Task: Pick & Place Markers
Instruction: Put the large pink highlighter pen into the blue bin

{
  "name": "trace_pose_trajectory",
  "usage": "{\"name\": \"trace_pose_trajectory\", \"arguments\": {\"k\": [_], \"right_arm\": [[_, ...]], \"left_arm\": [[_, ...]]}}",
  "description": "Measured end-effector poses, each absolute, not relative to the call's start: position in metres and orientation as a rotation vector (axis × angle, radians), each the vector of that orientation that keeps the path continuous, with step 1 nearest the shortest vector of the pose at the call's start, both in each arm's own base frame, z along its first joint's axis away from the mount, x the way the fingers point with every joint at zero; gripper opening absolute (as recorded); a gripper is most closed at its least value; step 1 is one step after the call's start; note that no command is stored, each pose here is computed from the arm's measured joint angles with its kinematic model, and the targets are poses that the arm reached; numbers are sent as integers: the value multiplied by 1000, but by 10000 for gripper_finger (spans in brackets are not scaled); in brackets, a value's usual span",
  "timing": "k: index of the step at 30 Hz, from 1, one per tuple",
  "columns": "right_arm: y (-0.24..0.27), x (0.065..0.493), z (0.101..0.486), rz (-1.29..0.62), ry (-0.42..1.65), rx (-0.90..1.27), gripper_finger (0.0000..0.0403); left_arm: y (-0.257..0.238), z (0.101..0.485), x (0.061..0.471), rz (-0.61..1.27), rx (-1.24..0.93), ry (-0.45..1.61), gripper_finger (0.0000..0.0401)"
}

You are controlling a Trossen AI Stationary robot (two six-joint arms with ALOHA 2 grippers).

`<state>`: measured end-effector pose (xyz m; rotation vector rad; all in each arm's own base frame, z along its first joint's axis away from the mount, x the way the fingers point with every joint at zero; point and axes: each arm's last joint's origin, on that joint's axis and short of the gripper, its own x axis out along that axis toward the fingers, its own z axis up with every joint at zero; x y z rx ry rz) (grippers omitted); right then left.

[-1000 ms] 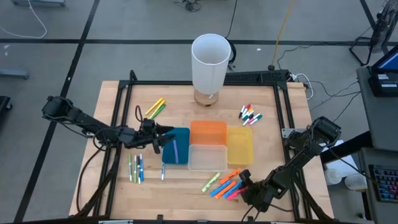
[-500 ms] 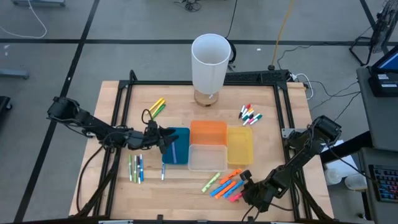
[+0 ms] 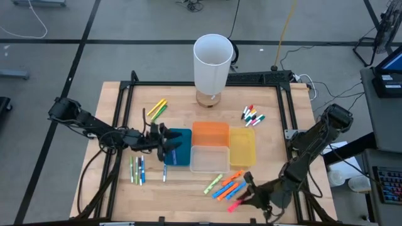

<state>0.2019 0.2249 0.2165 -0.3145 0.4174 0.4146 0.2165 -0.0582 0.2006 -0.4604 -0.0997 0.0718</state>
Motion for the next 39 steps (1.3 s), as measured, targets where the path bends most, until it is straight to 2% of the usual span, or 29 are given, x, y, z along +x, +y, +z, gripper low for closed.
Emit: {"name": "trace_pose_trajectory", "arguments": {"k": [8, 16, 24, 30, 39], "right_arm": [[190, 237, 229, 266, 68, -343, 46], [161, 248, 222, 226, 8, -321, 46], [158, 248, 220, 216, 0, -335, 46], [155, 249, 221, 204, -1, -349, 46], [153, 251, 225, 189, -38, -327, 46]], "left_arm": [[-97, 217, 253, -94, -118, -97, 255], [-140, 210, 311, -139, 252, -38, 255], [-161, 221, 353, -115, 290, -95, 255], [-166, 237, 360, -120, 291, -147, 255], [-163, 231, 364, -165, 262, -140, 255]]}}
